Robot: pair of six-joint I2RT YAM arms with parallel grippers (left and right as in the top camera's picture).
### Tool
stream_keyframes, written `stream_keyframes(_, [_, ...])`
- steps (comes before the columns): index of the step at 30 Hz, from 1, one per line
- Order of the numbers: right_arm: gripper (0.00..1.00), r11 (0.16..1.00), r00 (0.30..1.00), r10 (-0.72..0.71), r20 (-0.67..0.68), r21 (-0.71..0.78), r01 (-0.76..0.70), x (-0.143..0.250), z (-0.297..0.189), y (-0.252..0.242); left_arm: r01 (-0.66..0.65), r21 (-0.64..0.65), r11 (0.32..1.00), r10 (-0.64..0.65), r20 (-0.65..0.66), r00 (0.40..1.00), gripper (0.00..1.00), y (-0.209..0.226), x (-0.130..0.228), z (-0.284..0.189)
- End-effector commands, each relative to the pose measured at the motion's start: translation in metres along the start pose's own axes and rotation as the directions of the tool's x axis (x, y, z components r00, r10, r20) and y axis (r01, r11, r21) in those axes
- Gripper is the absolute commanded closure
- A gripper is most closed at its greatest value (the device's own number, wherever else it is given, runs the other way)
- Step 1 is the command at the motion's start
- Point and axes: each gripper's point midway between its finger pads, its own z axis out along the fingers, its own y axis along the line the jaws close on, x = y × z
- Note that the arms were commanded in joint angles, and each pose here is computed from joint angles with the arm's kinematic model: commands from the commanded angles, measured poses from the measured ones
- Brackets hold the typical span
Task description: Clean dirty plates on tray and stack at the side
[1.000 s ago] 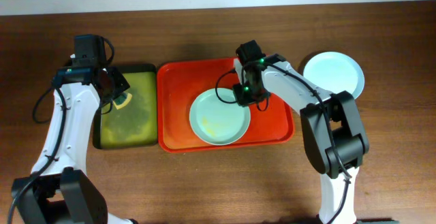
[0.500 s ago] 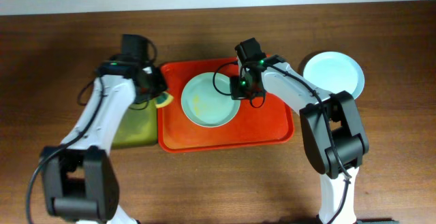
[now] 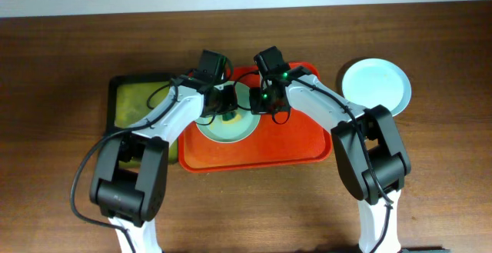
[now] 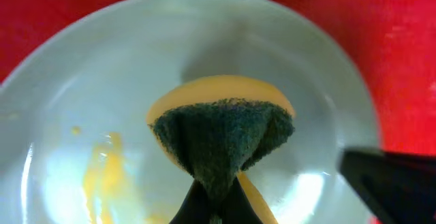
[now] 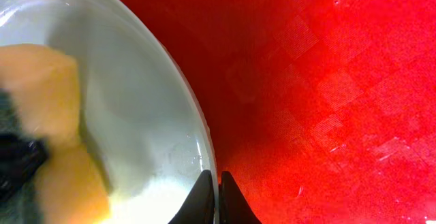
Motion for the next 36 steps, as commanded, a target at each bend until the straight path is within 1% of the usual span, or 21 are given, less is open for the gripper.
stream_keyframes(1, [0.96,1.0,1.0,0.008,-0.017,0.023,-0.008,0.006,0.009,-0.005,0.008,-0.205,0.979,-0.001,0.036,0.999,1.0,0.041,-0.003,0.017])
stream_keyframes(4, [0.96,1.0,1.0,0.008,-0.018,0.023,-0.008,0.007,0.009,-0.005,0.003,-0.337,0.941,0.008,0.03,1.0,1.0,0.068,0.001,0.019])
stream_keyframes(7, [0.96,0.999,1.0,0.008,-0.013,0.034,-0.007,0.006,0.009,-0.007,0.001,-0.5,0.866,0.035,0.063,0.997,1.0,0.096,-0.005,-0.001])
stream_keyframes(10, [0.96,0.999,1.0,0.008,-0.008,0.044,-0.008,0.005,0.009,-0.008,0.014,-0.563,0.827,0.051,0.101,0.994,1.0,0.102,-0.018,-0.03])
stream_keyframes(11, [0.96,0.999,1.0,0.008,-0.009,0.044,-0.008,0.005,0.009,-0.008,0.03,-0.553,0.833,0.054,0.136,0.989,1.0,0.097,-0.028,-0.048])
stream_keyframes(12, [0.96,0.999,1.0,0.008,-0.008,0.044,-0.008,0.005,0.009,-0.008,0.038,-0.531,0.846,0.052,0.153,0.987,1.0,0.091,-0.032,-0.054])
stream_keyframes(13, [0.96,0.999,1.0,0.008,-0.008,0.044,-0.008,0.005,0.009,-0.008,0.042,-0.474,0.879,0.041,0.165,0.985,1.0,0.079,-0.035,-0.061])
stream_keyframes(14, [0.96,0.999,1.0,0.008,-0.008,0.044,-0.008,0.005,0.009,-0.008,0.038,-0.388,0.921,0.025,0.157,0.987,1.0,0.063,-0.035,-0.062])
stream_keyframes(15, [0.96,0.999,1.0,0.009,-0.008,0.044,-0.009,0.005,0.009,-0.008,0.025,-0.26,0.965,0.007,0.122,0.992,1.0,0.039,-0.03,-0.06])
stream_keyframes(16, [0.96,0.999,1.0,0.029,-0.004,0.042,-0.029,0.004,0.009,-0.008,0.017,-0.173,0.985,-0.002,0.084,0.996,1.0,0.024,-0.023,-0.056])
stream_keyframes(17, [0.96,0.998,0.999,0.041,-0.002,0.039,-0.041,0.003,0.009,-0.007,0.011,-0.12,0.993,-0.005,0.047,0.999,1.0,0.015,-0.016,-0.051])
stream_keyframes(20, [0.96,0.999,0.999,0.04,-0.005,0.034,-0.04,0.004,0.009,-0.006,-0.002,-0.066,0.998,0.0,-0.037,0.999,1.0,0.005,0.006,-0.034])
stream_keyframes(22, [0.96,0.999,0.999,0.04,-0.005,0.034,-0.04,0.004,0.009,-0.006,-0.014,-0.079,0.997,0.007,-0.087,0.996,1.0,0.006,0.02,-0.018])
stream_keyframes(24, [0.96,0.999,0.999,0.04,-0.004,0.034,-0.04,0.004,0.009,-0.006,-0.02,-0.117,0.993,0.006,-0.127,0.992,1.0,0.015,0.033,-0.005])
stream_keyframes(26, [0.96,0.999,0.999,0.04,-0.005,0.034,-0.04,0.004,0.009,-0.006,-0.029,-0.191,0.981,0.002,-0.141,0.99,1.0,0.031,0.039,0.002])
stream_keyframes(28, [0.96,0.999,0.999,0.04,-0.004,0.035,-0.04,0.004,0.009,-0.007,-0.043,-0.309,0.95,0.007,-0.117,0.993,1.0,0.054,0.036,-0.001])
stream_keyframes(31, [0.96,0.999,0.999,0.04,-0.004,0.035,-0.04,0.004,0.009,-0.007,-0.064,-0.47,0.88,0.033,-0.073,0.997,1.0,0.082,0.027,-0.013])
stream_keyframes(33, [0.96,0.999,0.999,0.04,-0.004,0.035,-0.04,0.004,0.009,-0.007,-0.077,-0.598,0.798,0.066,-0.04,0.997,1.0,0.105,0.019,-0.027])
stream_keyframes(35, [0.96,0.999,0.999,0.04,-0.004,0.035,-0.04,0.004,0.009,-0.007,-0.074,-0.661,0.747,0.083,-0.018,0.996,1.0,0.117,0.012,-0.037])
stream_keyframes(36, [0.96,0.998,0.999,0.04,-0.003,0.038,-0.04,0.004,0.009,-0.007,-0.066,-0.665,0.744,0.082,-0.007,0.997,1.0,0.118,0.008,-0.041])
